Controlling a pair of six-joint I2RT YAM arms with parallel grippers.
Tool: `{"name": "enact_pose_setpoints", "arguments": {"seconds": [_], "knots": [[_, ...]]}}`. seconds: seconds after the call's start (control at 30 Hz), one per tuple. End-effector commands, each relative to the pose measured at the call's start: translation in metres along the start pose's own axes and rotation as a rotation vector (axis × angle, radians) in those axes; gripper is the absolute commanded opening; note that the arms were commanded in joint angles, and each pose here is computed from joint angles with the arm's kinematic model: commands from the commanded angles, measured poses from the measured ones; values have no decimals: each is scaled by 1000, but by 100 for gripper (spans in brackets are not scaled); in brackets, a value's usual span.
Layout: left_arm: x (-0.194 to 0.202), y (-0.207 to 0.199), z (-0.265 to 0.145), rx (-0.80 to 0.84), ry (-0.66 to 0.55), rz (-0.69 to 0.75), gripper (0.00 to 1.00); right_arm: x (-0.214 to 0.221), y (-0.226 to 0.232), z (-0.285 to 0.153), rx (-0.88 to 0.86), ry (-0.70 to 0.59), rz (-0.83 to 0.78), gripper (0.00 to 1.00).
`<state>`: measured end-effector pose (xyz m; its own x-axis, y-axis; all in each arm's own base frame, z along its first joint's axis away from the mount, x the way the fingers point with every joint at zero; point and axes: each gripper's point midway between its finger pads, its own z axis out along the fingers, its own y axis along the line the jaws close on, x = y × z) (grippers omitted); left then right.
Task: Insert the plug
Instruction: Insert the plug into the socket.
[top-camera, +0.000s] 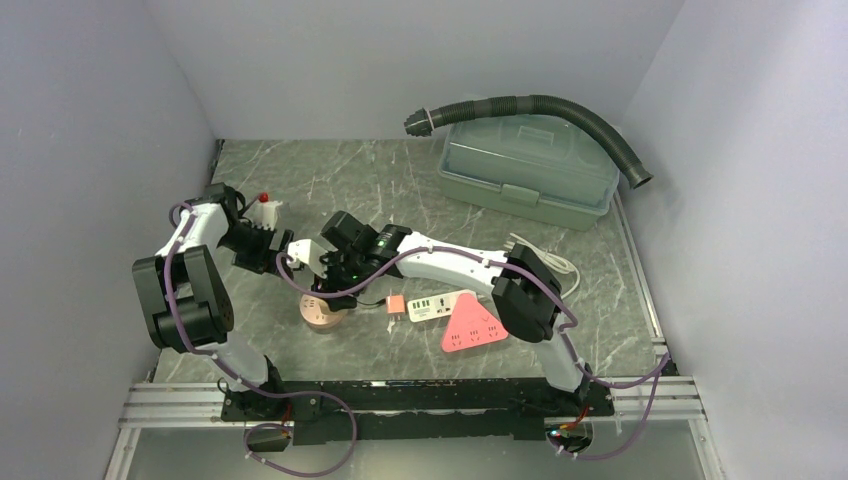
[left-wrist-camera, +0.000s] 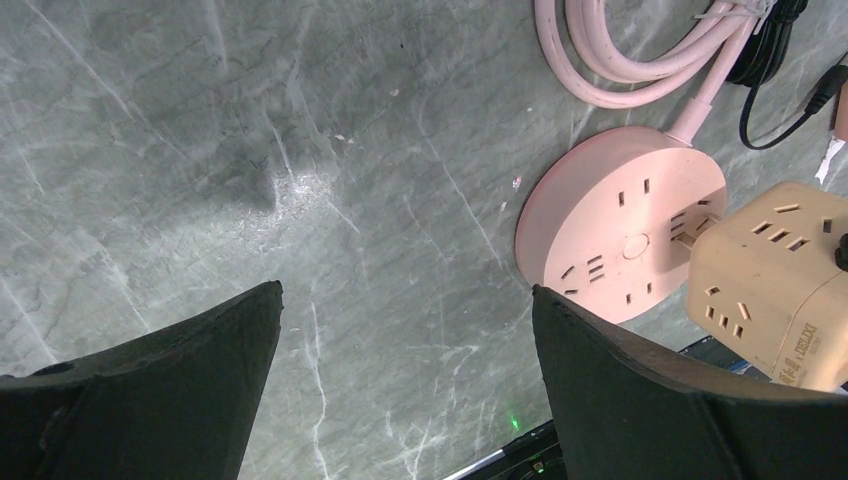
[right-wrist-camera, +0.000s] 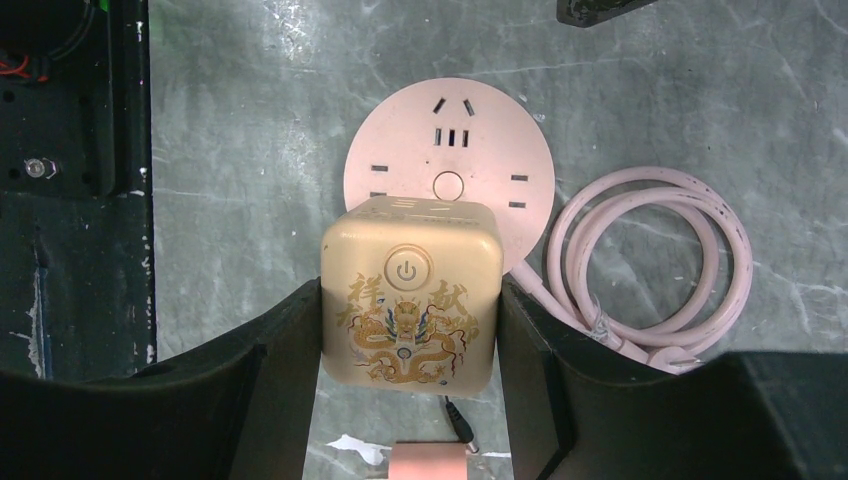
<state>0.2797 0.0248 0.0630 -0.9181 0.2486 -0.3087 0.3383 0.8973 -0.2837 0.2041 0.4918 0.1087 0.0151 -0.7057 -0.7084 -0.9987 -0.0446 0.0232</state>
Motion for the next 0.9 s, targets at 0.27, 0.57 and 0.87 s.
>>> {"name": "enact_pose_setpoints", "arguments": {"seconds": [0.27, 0.57, 0.87], "knots": [[-8, -4, -12, -4, -48, 6, 100, -11, -14, -16, 64, -29, -22, 0], [-9, -7, -14, 9, -52, 11, 99, -2, -17, -10, 51, 32, 3, 0], [-6, -9, -9, 30, -43, 14, 96, -5, -21, -13, 69, 17, 41, 0]]}}
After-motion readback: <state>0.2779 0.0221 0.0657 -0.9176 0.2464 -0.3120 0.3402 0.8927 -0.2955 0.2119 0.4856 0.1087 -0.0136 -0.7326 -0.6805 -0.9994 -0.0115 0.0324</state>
